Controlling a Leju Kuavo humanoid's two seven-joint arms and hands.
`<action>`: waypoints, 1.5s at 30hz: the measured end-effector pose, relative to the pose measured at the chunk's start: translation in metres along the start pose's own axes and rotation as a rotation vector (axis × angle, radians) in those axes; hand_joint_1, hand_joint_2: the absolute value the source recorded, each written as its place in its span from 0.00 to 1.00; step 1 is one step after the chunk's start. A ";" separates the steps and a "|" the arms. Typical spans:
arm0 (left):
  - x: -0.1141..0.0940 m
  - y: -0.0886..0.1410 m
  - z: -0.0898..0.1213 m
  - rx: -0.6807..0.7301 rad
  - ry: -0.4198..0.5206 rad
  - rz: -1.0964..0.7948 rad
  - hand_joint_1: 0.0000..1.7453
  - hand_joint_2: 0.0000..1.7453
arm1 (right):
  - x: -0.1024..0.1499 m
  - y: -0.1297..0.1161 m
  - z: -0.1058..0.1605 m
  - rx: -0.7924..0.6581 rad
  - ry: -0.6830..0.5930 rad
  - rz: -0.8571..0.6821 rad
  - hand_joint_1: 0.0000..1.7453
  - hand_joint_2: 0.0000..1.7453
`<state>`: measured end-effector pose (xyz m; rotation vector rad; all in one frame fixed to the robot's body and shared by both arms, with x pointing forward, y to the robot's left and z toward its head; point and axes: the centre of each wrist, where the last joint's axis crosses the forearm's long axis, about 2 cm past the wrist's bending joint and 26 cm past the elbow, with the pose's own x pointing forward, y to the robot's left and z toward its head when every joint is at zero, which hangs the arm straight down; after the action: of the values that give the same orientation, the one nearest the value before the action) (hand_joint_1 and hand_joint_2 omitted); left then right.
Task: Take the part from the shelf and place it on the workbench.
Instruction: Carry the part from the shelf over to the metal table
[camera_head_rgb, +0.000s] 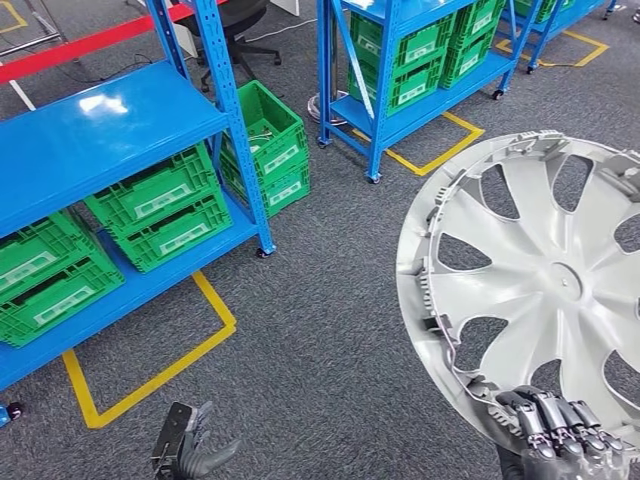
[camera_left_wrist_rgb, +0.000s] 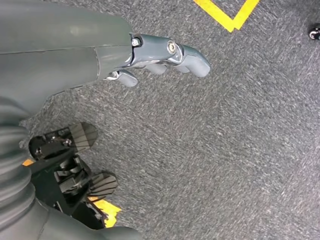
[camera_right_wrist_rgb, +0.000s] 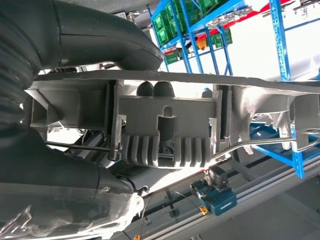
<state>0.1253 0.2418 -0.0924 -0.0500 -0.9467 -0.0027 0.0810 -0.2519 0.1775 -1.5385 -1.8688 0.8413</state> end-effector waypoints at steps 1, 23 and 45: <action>0.000 0.000 0.000 0.000 0.000 0.000 0.00 1.00 | 0.000 0.000 0.000 0.000 0.003 -0.001 1.00 1.00; 0.000 -0.001 0.000 -0.002 -0.001 0.002 0.00 1.00 | 0.003 0.001 0.002 0.008 0.014 -0.022 1.00 1.00; 0.001 -0.002 -0.001 -0.006 -0.002 0.006 0.00 1.00 | 0.003 0.001 0.003 0.015 0.019 -0.024 1.00 1.00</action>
<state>0.1263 0.2402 -0.0920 -0.0579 -0.9481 0.0000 0.0784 -0.2488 0.1747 -1.5074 -1.8598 0.8253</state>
